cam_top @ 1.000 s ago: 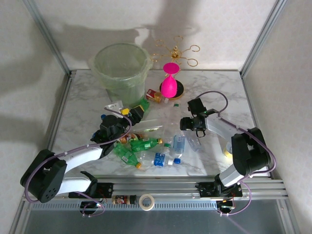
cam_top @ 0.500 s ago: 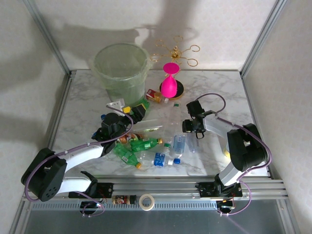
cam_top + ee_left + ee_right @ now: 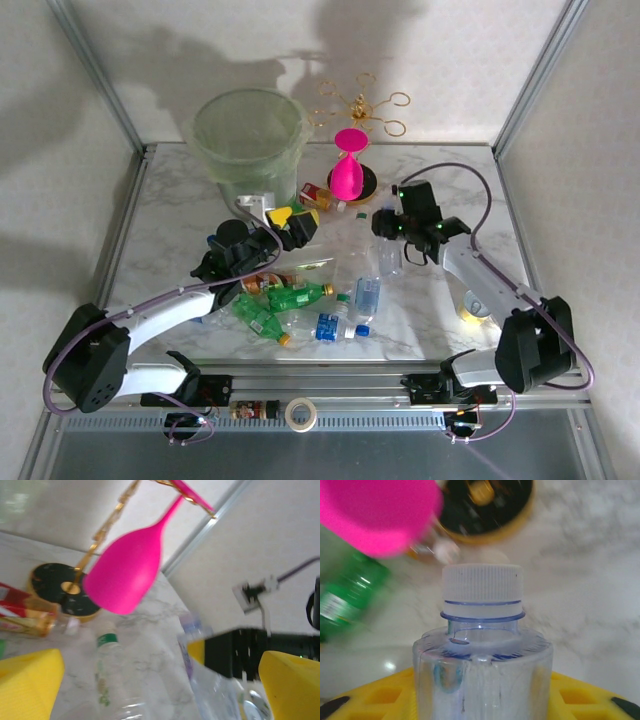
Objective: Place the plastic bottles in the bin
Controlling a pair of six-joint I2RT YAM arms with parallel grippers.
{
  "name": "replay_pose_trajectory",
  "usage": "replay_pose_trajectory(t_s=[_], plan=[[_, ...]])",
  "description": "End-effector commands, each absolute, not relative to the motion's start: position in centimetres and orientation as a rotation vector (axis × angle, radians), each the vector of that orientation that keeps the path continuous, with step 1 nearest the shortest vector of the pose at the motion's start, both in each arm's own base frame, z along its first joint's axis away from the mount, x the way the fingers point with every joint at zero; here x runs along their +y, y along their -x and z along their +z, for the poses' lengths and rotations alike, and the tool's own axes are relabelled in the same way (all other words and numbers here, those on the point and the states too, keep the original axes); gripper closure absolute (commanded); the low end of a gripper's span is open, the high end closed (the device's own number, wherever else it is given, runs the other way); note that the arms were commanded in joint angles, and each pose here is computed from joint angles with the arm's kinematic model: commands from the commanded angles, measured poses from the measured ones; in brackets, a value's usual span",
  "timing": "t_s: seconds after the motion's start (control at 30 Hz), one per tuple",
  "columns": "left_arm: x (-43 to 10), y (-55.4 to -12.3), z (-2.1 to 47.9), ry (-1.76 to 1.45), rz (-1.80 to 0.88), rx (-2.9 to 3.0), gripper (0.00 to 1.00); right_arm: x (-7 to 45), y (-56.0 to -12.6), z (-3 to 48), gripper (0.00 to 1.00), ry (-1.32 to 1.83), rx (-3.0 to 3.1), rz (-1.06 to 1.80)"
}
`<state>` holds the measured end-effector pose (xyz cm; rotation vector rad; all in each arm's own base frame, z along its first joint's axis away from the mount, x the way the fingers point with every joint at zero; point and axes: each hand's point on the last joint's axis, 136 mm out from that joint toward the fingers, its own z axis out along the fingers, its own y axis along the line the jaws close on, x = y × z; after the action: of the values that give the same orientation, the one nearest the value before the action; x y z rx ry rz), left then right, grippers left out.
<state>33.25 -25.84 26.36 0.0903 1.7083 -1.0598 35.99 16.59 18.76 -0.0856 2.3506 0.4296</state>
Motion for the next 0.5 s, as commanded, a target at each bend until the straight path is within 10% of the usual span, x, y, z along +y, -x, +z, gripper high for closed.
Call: replay_pose_trajectory(t_s=[0.0, 0.47], plan=[[-28.8, -31.3, 29.2, -0.266, -1.138, 1.644, 0.0, 19.7, -36.8, 24.6, 0.54, 0.086, 2.157, 0.706], [-35.3, -28.8, 26.7, -0.445, -1.273, 1.721, 0.0, 23.4, -33.9, 31.5, 0.56, 0.202, 1.86, 1.133]])
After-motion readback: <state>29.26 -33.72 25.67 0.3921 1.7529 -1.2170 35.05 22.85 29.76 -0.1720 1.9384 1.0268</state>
